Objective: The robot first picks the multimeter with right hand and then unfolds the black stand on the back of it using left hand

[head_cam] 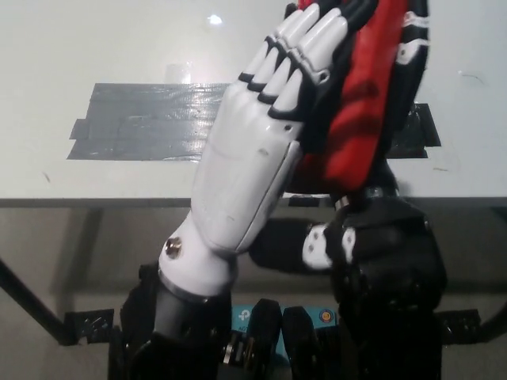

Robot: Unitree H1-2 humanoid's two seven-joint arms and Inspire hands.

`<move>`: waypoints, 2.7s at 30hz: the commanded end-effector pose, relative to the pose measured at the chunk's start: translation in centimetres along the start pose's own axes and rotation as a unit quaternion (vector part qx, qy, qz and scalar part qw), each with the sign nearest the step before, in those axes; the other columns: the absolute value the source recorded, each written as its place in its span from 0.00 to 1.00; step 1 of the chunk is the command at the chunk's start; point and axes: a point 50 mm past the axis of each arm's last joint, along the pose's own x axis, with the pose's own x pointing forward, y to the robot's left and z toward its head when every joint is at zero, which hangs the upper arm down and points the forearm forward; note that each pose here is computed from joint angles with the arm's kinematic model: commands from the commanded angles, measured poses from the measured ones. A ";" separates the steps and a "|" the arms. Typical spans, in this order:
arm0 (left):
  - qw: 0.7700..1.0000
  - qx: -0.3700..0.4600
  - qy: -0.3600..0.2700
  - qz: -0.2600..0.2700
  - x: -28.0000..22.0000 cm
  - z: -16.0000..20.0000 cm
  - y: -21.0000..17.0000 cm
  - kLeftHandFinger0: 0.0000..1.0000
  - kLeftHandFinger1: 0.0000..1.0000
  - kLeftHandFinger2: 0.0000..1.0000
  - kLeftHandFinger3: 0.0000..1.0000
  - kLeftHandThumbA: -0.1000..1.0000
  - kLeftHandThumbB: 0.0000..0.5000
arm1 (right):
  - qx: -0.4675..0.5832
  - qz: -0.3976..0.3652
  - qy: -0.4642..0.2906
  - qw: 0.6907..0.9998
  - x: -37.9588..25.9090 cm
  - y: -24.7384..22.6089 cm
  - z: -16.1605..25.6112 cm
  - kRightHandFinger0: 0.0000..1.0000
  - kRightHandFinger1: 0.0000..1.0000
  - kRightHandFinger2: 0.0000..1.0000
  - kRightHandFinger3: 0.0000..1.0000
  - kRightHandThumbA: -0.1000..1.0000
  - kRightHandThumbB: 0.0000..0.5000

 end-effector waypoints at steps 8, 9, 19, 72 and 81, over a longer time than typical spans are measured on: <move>0.999 0.035 0.014 -0.023 0.2 -0.3 -1.1 1.00 1.00 1.00 1.00 1.00 0.78 | -0.092 0.012 -0.060 0.994 -0.6 3.2 -0.7 0.39 0.69 0.99 0.79 0.20 0.17; 0.999 0.039 0.011 -0.024 0.0 0.0 -1.2 1.00 1.00 1.00 1.00 1.00 0.80 | -0.105 0.001 -0.077 0.992 -0.6 3.5 -0.7 0.50 0.78 1.00 0.80 0.21 0.16; 0.999 0.039 0.013 -0.029 -1.7 1.0 -2.5 1.00 1.00 1.00 1.00 1.00 0.84 | -0.092 0.028 -0.083 0.992 1.2 6.2 0.3 0.02 0.06 0.21 0.53 0.27 0.05; 0.995 0.068 0.064 0.019 -13.4 -0.5 4.6 1.00 1.00 1.00 1.00 1.00 0.63 | -0.257 -0.135 -0.204 0.935 11.6 -9.0 16.4 0.00 0.16 0.56 0.65 0.03 0.14; 0.991 0.080 0.102 0.008 -15.1 -0.8 4.7 1.00 1.00 1.00 1.00 1.00 0.60 | -0.440 -0.148 -0.264 0.846 14.3 -11.1 19.6 0.00 0.08 0.53 0.51 0.04 0.23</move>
